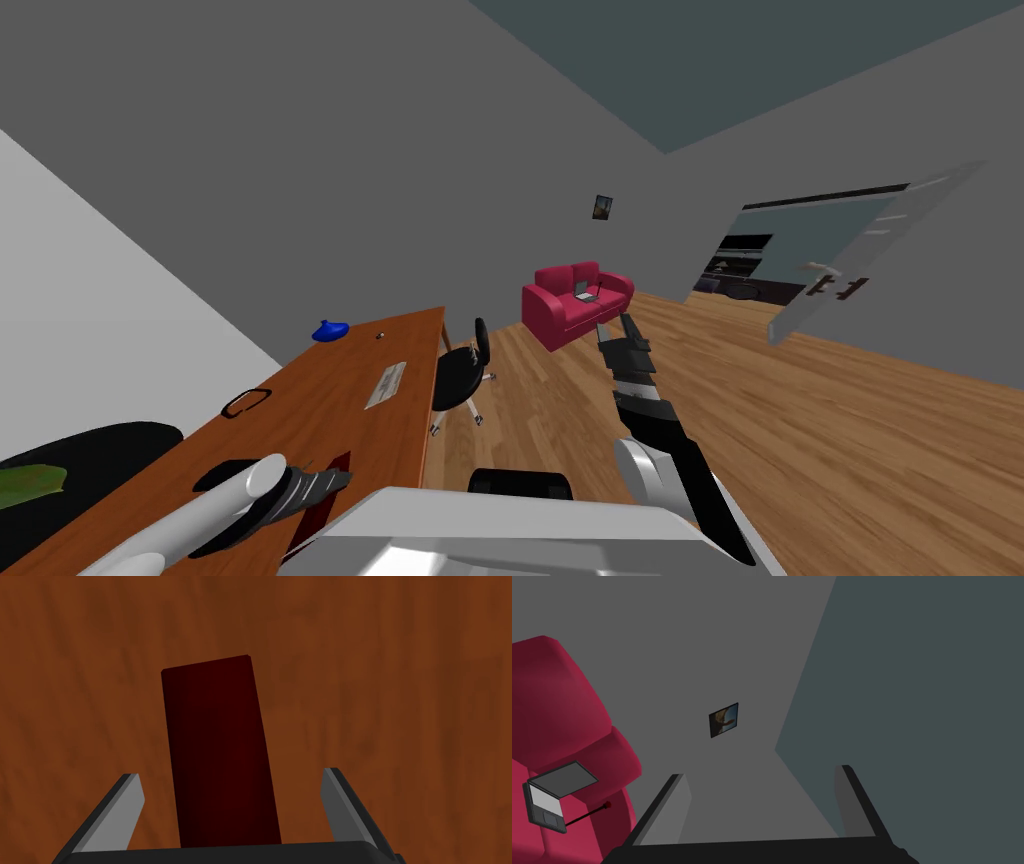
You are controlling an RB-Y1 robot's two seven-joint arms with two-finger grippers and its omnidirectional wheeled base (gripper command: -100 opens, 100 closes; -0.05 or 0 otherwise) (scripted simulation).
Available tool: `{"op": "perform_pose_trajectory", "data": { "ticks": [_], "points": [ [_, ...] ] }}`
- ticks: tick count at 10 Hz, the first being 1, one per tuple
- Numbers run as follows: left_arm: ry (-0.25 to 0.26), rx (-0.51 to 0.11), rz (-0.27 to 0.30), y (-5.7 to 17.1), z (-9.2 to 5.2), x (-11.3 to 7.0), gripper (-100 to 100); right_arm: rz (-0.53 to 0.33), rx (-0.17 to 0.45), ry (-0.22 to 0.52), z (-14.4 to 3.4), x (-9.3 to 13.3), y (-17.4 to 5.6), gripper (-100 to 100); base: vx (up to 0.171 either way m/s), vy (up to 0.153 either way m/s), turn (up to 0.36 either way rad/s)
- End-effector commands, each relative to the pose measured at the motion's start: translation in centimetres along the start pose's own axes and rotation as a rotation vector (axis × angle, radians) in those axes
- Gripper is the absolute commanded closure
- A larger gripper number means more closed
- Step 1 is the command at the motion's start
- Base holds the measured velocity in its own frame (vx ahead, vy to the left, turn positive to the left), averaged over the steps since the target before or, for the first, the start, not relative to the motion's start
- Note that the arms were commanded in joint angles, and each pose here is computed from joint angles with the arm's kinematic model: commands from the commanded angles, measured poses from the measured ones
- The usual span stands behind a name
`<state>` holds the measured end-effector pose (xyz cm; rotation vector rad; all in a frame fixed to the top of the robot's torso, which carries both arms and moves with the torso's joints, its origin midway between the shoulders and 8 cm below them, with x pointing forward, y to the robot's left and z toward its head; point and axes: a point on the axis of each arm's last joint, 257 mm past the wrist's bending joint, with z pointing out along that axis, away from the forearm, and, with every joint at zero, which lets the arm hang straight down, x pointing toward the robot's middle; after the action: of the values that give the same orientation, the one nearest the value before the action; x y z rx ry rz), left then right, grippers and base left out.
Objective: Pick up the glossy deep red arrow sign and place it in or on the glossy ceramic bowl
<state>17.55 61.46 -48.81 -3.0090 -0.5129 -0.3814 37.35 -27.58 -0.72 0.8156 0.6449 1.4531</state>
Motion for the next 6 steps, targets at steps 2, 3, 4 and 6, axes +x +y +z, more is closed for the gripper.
{"op": "perform_pose_trajectory", "data": {
  "ticks": [2, 3, 4, 6],
  "points": [
    [-0.002, 0.016, -0.072, 0.12, 0.88, 0.79, -100, 0.0, 0.0, 0.0, 0.0, 0.0, 0.0, 0, -0.2, -0.006, -0.285],
    [-0.003, 0.021, -0.097, 0.2, 1.2, 1.08, -100, 0.0, 0.0, 0.0, 0.0, 0.0, 0.0, 0, -0.175, 0.016, -0.273],
    [-0.002, 0.017, -0.079, 0.1, 0.96, 0.94, -100, 0.0, 0.0, 0.0, 0.0, 0.0, 0.0, 0, -0.074, 0.01, -0.049],
    [-0.002, 0.018, -0.083, 0.07, 0.98, 0.97, 100, 0.0, 0.0, 0.0, -0.02, -0.01, -0.01, 0, -0.011, 0.002, 0.007]
  ]
}}
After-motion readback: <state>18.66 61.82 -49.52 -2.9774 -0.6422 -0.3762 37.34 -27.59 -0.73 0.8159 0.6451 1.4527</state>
